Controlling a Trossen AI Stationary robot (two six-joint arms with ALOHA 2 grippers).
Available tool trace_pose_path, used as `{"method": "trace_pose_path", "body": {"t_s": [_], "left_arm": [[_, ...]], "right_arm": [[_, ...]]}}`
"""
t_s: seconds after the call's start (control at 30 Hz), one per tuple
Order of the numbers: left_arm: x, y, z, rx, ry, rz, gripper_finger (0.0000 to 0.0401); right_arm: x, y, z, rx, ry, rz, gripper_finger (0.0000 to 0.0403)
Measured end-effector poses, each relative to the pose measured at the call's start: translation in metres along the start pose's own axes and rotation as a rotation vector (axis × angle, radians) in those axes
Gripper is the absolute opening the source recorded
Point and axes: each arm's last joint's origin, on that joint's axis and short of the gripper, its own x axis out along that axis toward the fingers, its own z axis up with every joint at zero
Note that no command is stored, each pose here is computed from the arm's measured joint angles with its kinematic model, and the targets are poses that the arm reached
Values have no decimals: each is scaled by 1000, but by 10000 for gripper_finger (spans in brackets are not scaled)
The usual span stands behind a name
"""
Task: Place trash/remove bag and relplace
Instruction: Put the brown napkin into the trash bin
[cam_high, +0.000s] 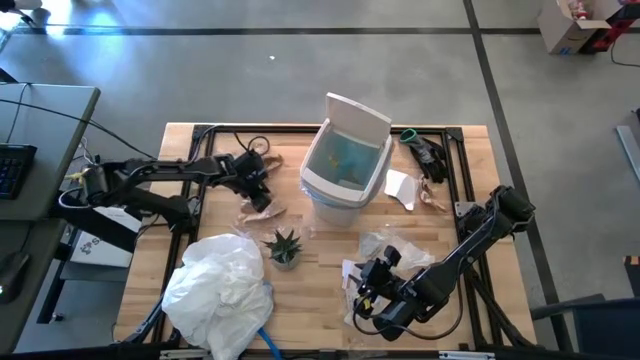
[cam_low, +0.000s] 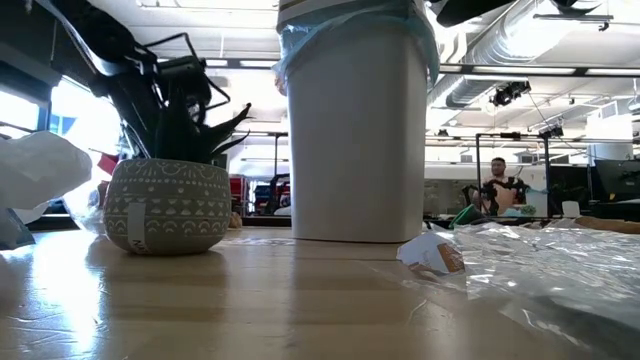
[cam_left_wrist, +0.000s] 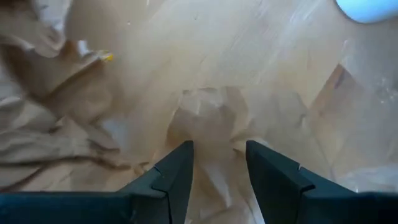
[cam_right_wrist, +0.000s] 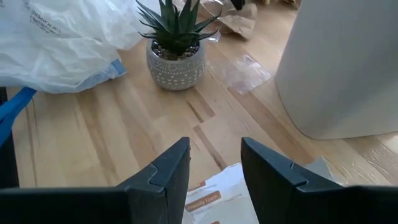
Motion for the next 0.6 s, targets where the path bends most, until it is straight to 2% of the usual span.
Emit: {"method": "trace_pose_path", "body": {"t_s": [0.17, 0.33, 0.43, 0.6], "left_arm": [[14, 3, 1, -20, 19, 58, 133], [25, 4, 3, -12, 27, 63, 120], [27, 2, 5, 2, 13, 47, 91], [26, -5, 6, 54, 9, 2, 11]], "right_arm": [[0, 0, 0, 5, -3, 3, 129], [0, 1, 0, 6, -4, 4, 129], [0, 1, 0, 6, -4, 5, 129], [0, 1, 1, 8, -5, 6, 129]]}}
